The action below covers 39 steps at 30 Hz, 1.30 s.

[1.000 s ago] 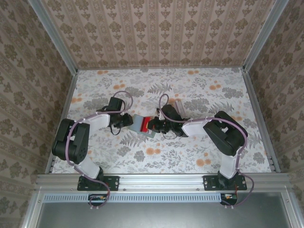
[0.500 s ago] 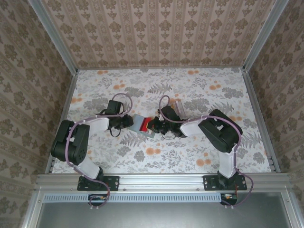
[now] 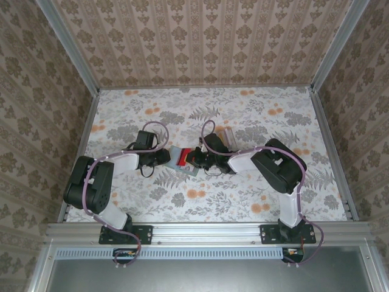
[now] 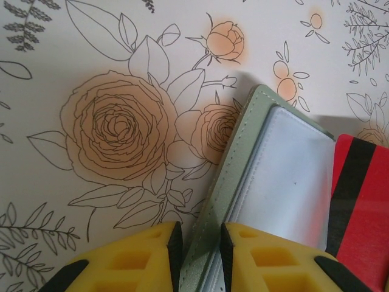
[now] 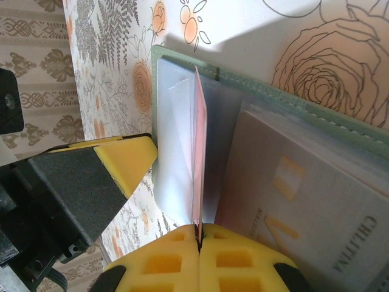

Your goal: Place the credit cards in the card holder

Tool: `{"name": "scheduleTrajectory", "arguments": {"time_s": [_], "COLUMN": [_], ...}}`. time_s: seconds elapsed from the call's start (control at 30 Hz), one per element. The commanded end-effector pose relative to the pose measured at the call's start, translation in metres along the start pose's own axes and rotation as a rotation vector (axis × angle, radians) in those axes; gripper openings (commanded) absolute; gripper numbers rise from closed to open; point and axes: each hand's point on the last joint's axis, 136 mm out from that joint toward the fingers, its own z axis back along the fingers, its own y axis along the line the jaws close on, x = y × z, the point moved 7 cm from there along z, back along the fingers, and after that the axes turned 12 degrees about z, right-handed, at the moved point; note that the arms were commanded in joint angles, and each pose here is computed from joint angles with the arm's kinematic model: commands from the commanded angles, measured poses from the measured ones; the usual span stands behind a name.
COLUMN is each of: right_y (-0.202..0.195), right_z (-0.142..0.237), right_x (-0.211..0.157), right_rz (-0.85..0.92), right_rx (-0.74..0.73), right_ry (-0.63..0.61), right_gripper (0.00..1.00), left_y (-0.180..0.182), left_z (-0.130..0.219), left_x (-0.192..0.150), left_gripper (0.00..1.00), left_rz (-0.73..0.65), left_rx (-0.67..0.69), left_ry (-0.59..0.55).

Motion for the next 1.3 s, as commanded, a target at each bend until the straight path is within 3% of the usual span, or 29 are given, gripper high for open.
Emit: {"name": "scheduleTrajectory", "arguments": {"time_s": [0.0,0.23,1.27], "right_y": [0.002,0.004,0.008], "right_z": [-0.004,-0.005,-0.036], "right_x": [-0.001,-0.009,-0.004], "right_rz": [0.006,0.025,0.072], "right_rx": [0.006,0.001,-0.057], "right_ry": [0.043,0.105,0.119], "right_gripper": [0.01,0.01,0.05], "left_y": [0.012,0.009,0.003], "left_z": [0.0,0.0,0.002], "left_x": [-0.017,-0.014,-0.02], "left_gripper": [0.27,0.27,0.27], "left_rz": [0.031,0.029,0.022], "left_rx": [0.049,0.046,0.045], "left_ry": [0.077,0.075,0.081]}}
